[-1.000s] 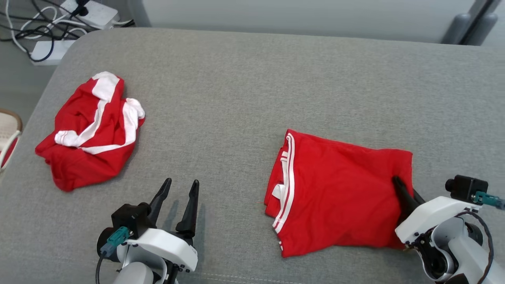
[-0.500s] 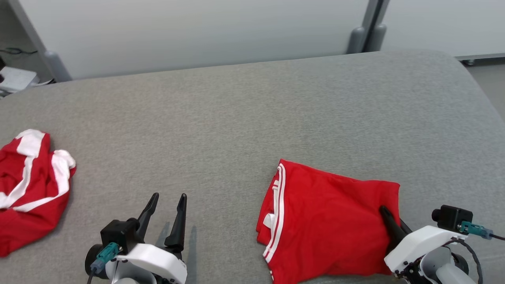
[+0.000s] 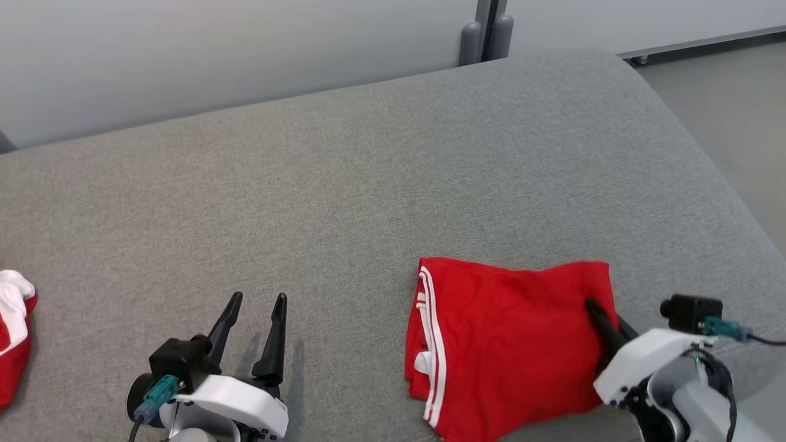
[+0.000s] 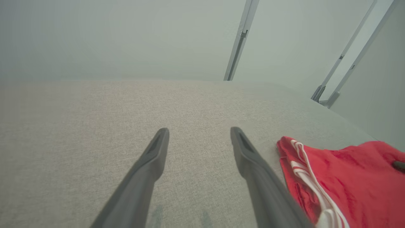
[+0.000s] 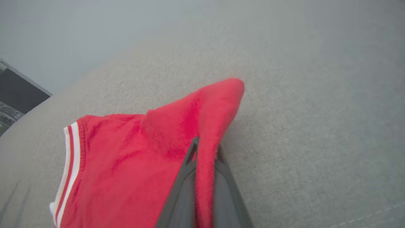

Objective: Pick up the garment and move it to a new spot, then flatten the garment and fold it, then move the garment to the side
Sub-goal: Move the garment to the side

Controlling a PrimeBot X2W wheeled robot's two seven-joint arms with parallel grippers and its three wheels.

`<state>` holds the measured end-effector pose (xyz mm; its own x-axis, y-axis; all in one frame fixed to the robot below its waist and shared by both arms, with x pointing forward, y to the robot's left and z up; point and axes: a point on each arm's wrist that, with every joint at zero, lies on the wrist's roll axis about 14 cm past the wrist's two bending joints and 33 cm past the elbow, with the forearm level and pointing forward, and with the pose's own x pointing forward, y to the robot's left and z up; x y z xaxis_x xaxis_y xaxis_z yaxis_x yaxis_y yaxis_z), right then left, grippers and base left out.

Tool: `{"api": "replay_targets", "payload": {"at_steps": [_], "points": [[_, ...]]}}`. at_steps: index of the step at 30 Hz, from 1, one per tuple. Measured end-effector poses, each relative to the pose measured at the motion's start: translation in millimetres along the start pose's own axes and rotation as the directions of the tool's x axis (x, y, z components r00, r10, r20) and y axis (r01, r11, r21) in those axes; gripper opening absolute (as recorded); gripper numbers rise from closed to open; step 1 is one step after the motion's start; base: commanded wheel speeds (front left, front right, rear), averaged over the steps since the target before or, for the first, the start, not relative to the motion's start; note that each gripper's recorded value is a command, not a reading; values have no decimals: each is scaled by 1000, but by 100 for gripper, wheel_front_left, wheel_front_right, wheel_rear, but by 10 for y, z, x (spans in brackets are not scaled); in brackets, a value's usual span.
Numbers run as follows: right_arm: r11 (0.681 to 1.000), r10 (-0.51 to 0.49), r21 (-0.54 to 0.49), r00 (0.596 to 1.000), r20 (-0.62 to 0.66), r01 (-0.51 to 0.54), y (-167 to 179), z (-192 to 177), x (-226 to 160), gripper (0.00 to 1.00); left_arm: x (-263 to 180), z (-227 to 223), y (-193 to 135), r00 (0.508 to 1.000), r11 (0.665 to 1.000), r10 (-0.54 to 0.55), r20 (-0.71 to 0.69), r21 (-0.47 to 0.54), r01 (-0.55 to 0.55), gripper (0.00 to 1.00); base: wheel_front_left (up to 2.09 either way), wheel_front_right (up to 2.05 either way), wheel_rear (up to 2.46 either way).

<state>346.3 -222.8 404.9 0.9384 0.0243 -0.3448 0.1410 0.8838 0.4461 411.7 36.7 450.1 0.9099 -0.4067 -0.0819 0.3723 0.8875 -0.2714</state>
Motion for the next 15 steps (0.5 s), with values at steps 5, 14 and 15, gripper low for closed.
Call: {"api": "replay_targets", "payload": {"at_steps": [5,14,15], "points": [[986,33,-162,998,45,-25,76,407,352,0,21,-29,84,1000,1000,14,-2,-4,-14,100,0,0,0],[939,-117,-306,983,140,155,-426,1155,866,0,60,140,359,996,997,69,59,18,-70,100,0,0,0],[934,-137,-310,979,151,178,-487,1239,914,0,49,119,398,996,997,78,54,21,-79,100,0,0,0]]}}
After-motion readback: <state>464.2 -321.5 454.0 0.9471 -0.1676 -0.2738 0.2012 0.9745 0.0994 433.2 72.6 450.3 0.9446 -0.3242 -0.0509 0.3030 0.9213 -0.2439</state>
